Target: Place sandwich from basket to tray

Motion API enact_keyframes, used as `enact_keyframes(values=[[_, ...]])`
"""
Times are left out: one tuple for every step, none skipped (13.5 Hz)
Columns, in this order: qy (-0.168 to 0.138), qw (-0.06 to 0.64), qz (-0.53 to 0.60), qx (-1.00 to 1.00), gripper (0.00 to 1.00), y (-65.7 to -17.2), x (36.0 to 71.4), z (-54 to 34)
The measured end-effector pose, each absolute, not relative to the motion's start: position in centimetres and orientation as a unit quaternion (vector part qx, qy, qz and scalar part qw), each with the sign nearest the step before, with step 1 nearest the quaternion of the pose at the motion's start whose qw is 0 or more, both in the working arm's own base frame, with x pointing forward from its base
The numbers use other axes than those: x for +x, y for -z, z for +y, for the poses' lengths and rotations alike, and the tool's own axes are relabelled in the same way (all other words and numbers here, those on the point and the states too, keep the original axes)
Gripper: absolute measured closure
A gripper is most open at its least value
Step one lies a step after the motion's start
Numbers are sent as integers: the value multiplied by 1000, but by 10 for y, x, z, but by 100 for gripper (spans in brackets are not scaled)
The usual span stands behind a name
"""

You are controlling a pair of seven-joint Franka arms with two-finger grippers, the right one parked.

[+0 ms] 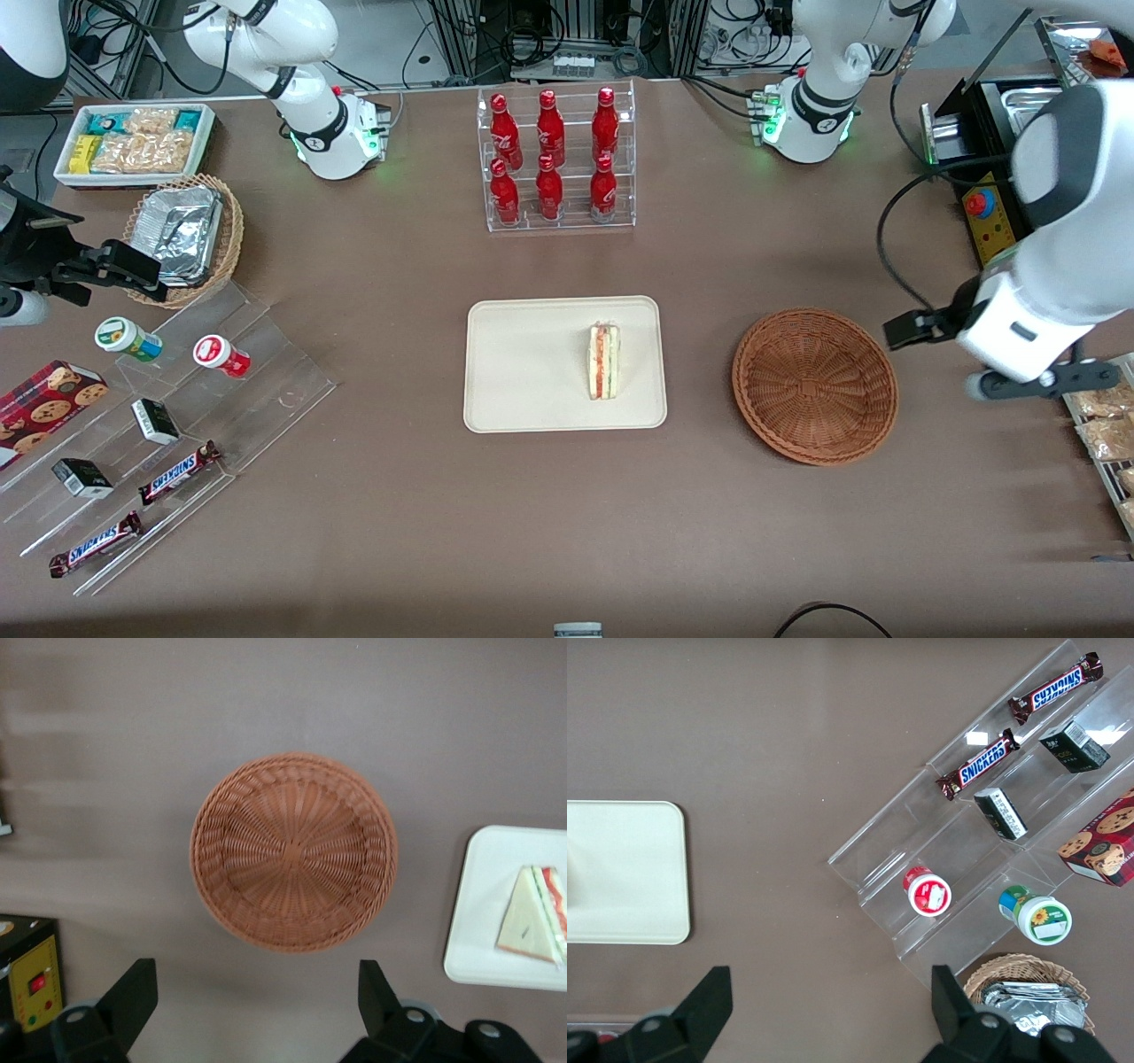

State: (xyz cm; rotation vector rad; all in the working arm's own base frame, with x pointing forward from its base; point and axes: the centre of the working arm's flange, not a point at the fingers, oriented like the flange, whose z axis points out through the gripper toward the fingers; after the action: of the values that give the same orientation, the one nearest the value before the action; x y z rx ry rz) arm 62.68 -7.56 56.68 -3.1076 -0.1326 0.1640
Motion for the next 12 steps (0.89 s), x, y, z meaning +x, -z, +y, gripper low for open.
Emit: enact_keyframes(values=[[-58, 9, -44, -997, 0, -575, 621, -68], [-61, 6, -47, -997, 0, -583, 615, -61], [-63, 3, -51, -997, 0, -592, 609, -53], [-66, 2, -56, -996, 0, -602, 602, -46], [-68, 1, -59, -996, 0, -612, 595, -39], [-67, 1, -61, -996, 0, -621, 588, -35], [-66, 0, -60, -996, 0, -631, 581, -32], [-68, 0, -57, -996, 0, -639, 573, -29], [-71, 0, -54, -996, 0, -647, 566, -26], [-74, 0, -52, -996, 0, -654, 559, -21], [-76, -1, -51, -996, 0, -660, 552, -15], [-79, -2, -51, -996, 0, -664, 548, -11]])
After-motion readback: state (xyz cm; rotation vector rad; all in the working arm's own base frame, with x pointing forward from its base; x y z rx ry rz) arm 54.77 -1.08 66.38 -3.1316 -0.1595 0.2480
